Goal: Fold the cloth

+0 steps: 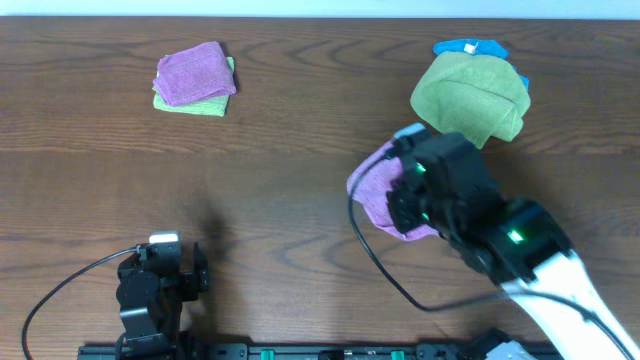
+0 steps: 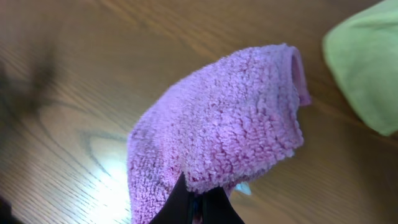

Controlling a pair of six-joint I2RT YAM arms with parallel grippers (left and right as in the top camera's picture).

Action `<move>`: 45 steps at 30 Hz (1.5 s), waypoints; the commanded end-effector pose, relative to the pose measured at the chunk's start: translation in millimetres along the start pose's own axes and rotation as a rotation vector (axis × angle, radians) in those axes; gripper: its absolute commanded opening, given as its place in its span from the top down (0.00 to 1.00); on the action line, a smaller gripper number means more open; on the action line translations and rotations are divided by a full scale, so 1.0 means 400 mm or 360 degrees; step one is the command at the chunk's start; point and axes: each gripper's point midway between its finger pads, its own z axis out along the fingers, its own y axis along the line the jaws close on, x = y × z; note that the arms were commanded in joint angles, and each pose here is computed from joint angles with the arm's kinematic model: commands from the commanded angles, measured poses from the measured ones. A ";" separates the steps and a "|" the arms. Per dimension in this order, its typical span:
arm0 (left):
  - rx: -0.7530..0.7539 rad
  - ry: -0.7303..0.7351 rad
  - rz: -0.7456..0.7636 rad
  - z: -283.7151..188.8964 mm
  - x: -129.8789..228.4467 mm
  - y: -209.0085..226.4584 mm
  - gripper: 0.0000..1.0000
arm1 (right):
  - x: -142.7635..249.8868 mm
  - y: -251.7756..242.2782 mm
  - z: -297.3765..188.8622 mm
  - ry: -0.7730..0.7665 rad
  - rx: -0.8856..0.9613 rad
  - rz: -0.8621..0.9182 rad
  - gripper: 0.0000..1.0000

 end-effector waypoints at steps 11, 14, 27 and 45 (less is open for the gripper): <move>-0.0007 0.0009 0.0008 0.003 0.007 0.002 0.05 | -0.165 0.080 -0.019 -0.0215 -0.0001 -0.0169 0.88; -0.0007 0.0009 0.0008 0.003 0.007 0.002 0.05 | -0.135 -0.054 0.011 -0.0094 0.0415 -0.0133 0.01; -0.0008 0.0009 0.0008 0.003 0.007 0.002 0.05 | -0.022 -0.055 0.054 0.0254 0.0296 -0.0004 0.01; -0.0007 0.0009 0.0008 0.003 0.007 0.002 0.05 | 0.155 -0.131 0.285 0.0824 0.0433 0.0251 0.98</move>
